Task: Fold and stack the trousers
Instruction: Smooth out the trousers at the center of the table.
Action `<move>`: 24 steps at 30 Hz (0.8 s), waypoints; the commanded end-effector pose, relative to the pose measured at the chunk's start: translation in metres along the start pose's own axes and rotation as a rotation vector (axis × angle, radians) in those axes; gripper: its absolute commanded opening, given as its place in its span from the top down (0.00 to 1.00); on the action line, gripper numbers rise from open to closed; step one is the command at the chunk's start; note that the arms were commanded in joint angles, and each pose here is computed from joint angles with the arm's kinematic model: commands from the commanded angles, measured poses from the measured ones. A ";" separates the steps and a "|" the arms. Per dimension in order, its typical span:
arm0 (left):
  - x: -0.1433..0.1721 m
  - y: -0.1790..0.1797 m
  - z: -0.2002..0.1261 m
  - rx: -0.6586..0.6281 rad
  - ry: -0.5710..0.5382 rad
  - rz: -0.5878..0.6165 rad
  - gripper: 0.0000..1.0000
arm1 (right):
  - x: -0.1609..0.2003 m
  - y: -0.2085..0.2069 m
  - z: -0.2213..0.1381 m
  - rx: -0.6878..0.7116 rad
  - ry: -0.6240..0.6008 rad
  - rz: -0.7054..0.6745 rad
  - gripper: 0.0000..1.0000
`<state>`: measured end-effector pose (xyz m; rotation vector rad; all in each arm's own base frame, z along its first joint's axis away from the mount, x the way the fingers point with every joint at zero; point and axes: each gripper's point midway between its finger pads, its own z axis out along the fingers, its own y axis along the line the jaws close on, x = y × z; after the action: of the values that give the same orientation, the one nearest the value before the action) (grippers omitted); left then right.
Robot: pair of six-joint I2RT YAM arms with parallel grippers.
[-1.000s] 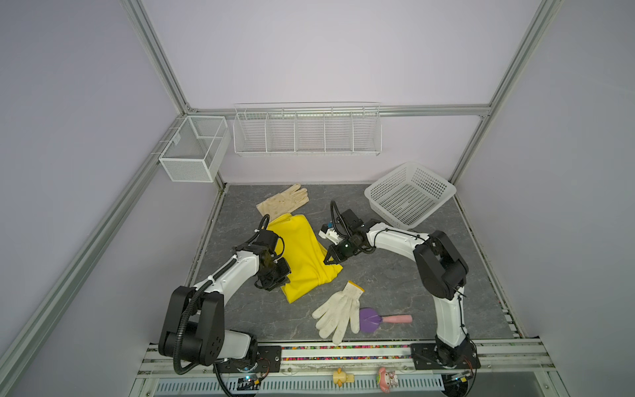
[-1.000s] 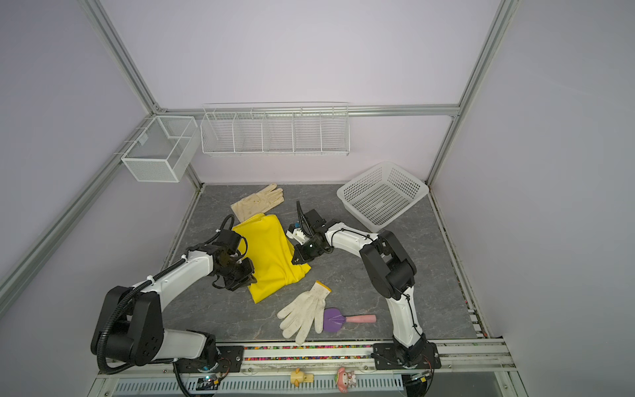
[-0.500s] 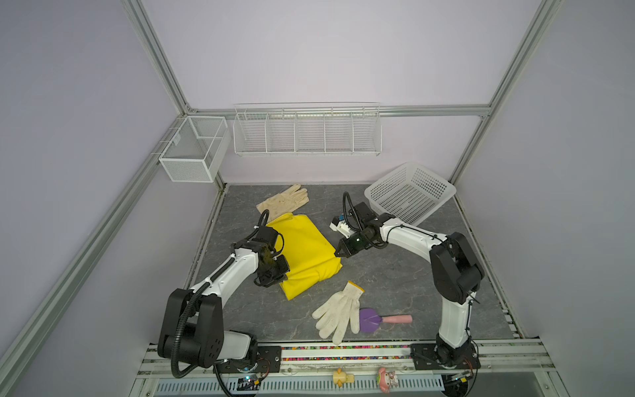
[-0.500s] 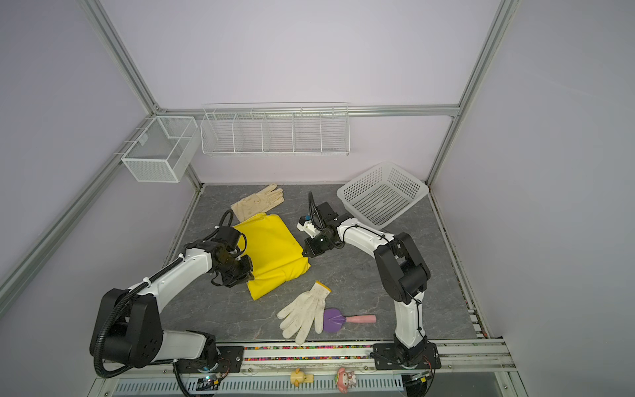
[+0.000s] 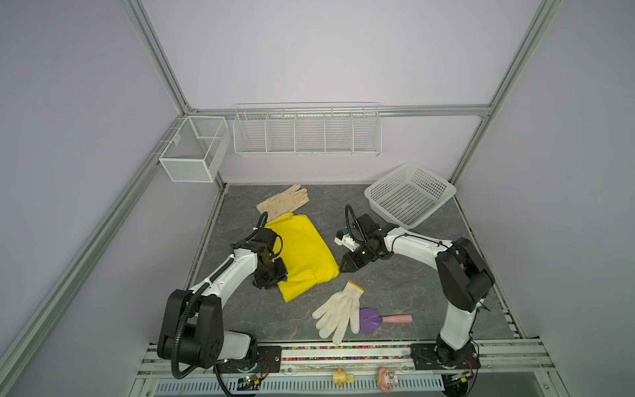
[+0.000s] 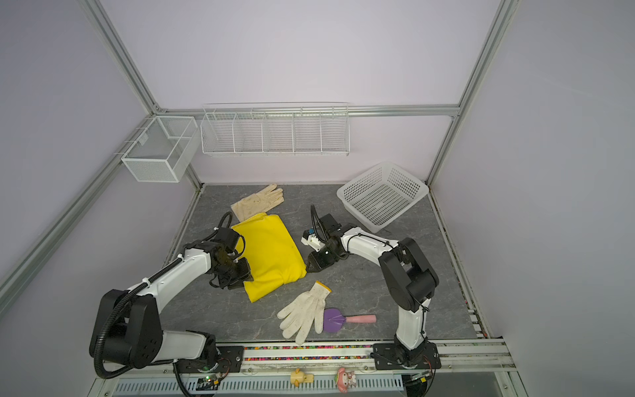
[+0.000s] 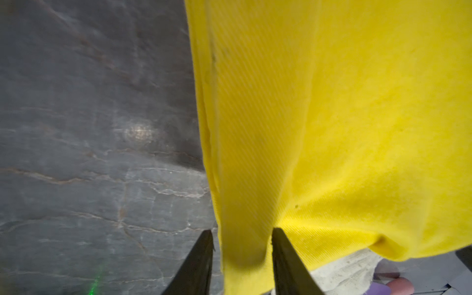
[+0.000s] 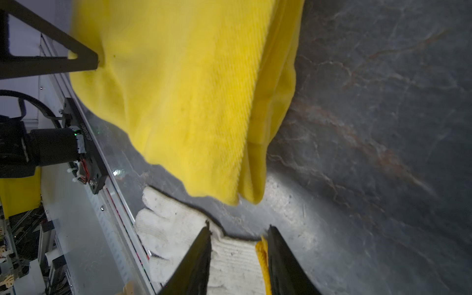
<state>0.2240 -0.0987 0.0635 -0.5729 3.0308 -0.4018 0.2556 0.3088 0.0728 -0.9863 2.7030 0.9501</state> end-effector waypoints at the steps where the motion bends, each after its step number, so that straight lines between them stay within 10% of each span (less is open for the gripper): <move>1: 0.016 0.006 -0.007 0.008 0.016 -0.032 0.55 | 0.009 0.020 0.004 -0.071 -0.013 -0.011 0.60; 13: 0.046 -0.009 0.017 0.114 0.059 -0.083 0.54 | -0.012 0.001 0.047 -0.026 -0.034 -0.018 0.59; 19: 0.046 0.003 0.031 0.060 0.057 -0.084 0.76 | -0.021 -0.008 0.048 -0.018 -0.057 -0.007 0.62; 24: 0.044 0.009 0.031 0.023 0.040 -0.071 0.99 | -0.030 0.001 0.041 -0.045 -0.091 -0.023 0.87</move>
<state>0.1848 -0.1241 0.0375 -0.6741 3.0370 -0.5589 0.2608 0.3445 0.0374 -0.9657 2.6645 1.0193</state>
